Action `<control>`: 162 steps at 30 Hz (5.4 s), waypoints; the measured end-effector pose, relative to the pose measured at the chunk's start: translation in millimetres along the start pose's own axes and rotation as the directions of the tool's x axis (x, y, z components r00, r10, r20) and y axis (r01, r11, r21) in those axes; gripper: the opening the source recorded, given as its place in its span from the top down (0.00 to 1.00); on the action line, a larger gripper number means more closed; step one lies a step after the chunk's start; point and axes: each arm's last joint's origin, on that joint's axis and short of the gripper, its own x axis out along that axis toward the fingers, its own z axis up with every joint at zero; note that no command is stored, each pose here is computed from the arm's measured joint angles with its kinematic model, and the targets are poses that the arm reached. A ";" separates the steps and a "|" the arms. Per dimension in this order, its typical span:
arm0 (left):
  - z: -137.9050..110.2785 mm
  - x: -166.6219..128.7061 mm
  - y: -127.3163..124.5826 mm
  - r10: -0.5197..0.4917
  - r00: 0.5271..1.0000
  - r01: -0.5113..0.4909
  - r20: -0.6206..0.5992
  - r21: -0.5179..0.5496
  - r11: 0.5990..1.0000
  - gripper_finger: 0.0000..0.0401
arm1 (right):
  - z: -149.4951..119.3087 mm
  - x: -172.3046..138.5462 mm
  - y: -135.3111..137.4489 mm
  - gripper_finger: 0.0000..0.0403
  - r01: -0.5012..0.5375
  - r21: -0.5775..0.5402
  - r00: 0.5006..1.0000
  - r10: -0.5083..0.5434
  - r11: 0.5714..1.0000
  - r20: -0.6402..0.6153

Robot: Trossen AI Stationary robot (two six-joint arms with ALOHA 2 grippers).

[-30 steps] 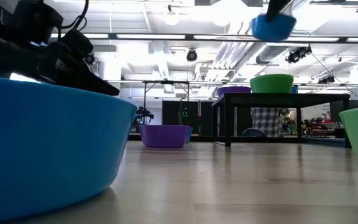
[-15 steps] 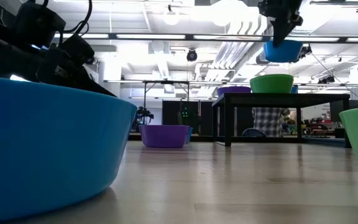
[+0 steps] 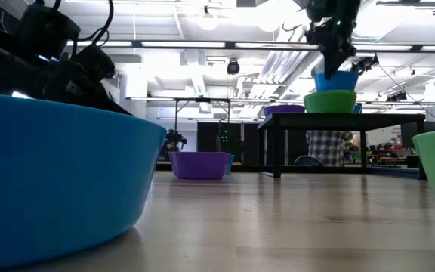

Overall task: Pick & Place Mini bowls
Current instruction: Stack the blue bowl on the other blue bowl on the shelf, then stack the violet bowl on the other violet bowl on the shelf

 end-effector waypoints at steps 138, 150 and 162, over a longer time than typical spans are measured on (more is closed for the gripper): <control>-2.3 -0.1 0.2 0.002 1.000 -0.002 -0.022 -0.027 1.000 0.99 | -55.1 -22.6 21.6 1.00 -0.090 -0.023 0.850 0.089 0.996 0.520; 0.3 1.7 -0.4 0.001 1.000 -0.002 -0.025 -0.024 1.000 0.99 | -112.3 -14.7 60.6 0.99 -0.124 -0.127 0.452 0.170 0.984 0.876; 30.9 21.7 -8.8 -0.027 0.987 0.042 -0.156 0.095 0.995 0.99 | -147.4 -4.7 90.1 1.00 -0.159 -0.283 0.227 0.314 0.946 0.922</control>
